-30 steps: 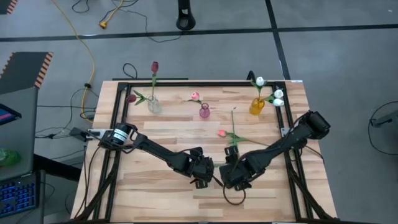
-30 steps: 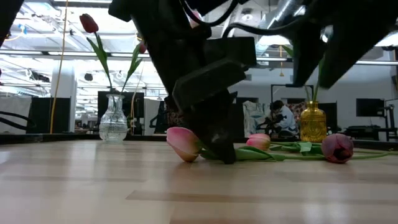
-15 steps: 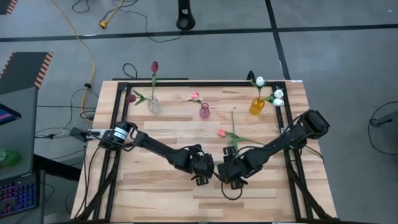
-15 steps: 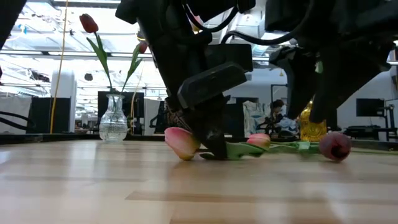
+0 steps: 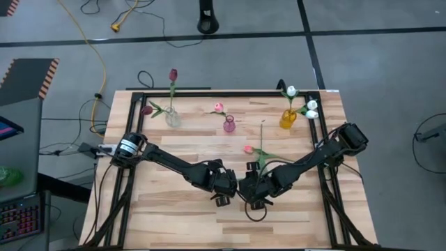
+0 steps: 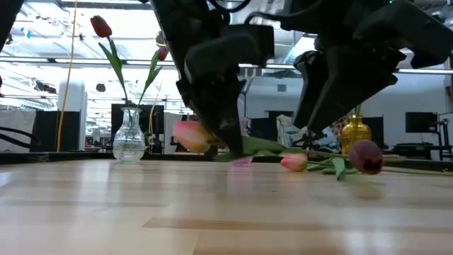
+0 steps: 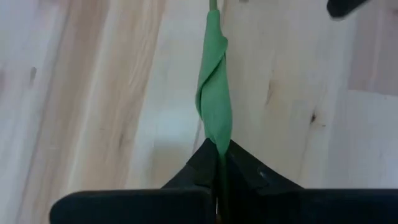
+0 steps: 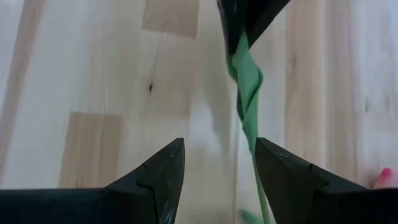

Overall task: Sort flowers into vase by color
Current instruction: Put the bottom pink flower into the purple vase

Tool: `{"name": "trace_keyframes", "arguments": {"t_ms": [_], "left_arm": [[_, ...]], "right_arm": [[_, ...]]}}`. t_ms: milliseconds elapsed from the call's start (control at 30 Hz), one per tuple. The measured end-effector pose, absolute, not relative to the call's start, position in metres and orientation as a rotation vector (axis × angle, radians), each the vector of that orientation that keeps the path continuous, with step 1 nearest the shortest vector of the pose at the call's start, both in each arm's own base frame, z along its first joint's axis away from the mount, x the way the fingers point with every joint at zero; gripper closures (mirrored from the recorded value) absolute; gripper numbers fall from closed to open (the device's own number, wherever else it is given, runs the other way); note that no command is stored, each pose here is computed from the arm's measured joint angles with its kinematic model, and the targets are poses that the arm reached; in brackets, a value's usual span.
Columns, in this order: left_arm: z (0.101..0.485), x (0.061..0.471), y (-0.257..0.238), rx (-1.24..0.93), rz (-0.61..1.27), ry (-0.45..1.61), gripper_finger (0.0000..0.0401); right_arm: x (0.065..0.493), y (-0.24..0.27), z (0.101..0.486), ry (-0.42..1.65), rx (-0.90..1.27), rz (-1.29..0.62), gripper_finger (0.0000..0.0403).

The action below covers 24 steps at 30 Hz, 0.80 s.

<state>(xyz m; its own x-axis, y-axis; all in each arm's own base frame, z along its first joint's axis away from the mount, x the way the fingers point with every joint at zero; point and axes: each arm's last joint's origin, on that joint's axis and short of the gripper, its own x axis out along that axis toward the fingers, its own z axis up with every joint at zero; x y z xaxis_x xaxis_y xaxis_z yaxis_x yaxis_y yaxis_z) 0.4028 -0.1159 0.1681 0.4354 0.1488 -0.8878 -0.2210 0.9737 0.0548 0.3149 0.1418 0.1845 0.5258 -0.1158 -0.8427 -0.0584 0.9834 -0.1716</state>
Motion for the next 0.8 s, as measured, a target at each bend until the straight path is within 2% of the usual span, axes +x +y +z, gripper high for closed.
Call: {"name": "trace_keyframes", "arguments": {"t_ms": [433, 567, 800], "left_arm": [[0.195, 0.392, -0.12, -0.092, 0.151, 1.092, 0.0399], [0.195, 0.391, -0.12, -0.101, 0.131, 1.107, 0.0399], [0.195, 0.391, -0.12, -0.1, 0.131, 1.111, 0.0399]], "right_arm": [[0.323, 0.128, 0.186, 0.987, -0.171, -0.1, 0.0193], [0.323, 0.128, 0.186, 0.987, -0.166, -0.097, 0.022], [0.322, 0.13, 0.185, 1.016, -0.132, -0.033, 0.0293]]}}
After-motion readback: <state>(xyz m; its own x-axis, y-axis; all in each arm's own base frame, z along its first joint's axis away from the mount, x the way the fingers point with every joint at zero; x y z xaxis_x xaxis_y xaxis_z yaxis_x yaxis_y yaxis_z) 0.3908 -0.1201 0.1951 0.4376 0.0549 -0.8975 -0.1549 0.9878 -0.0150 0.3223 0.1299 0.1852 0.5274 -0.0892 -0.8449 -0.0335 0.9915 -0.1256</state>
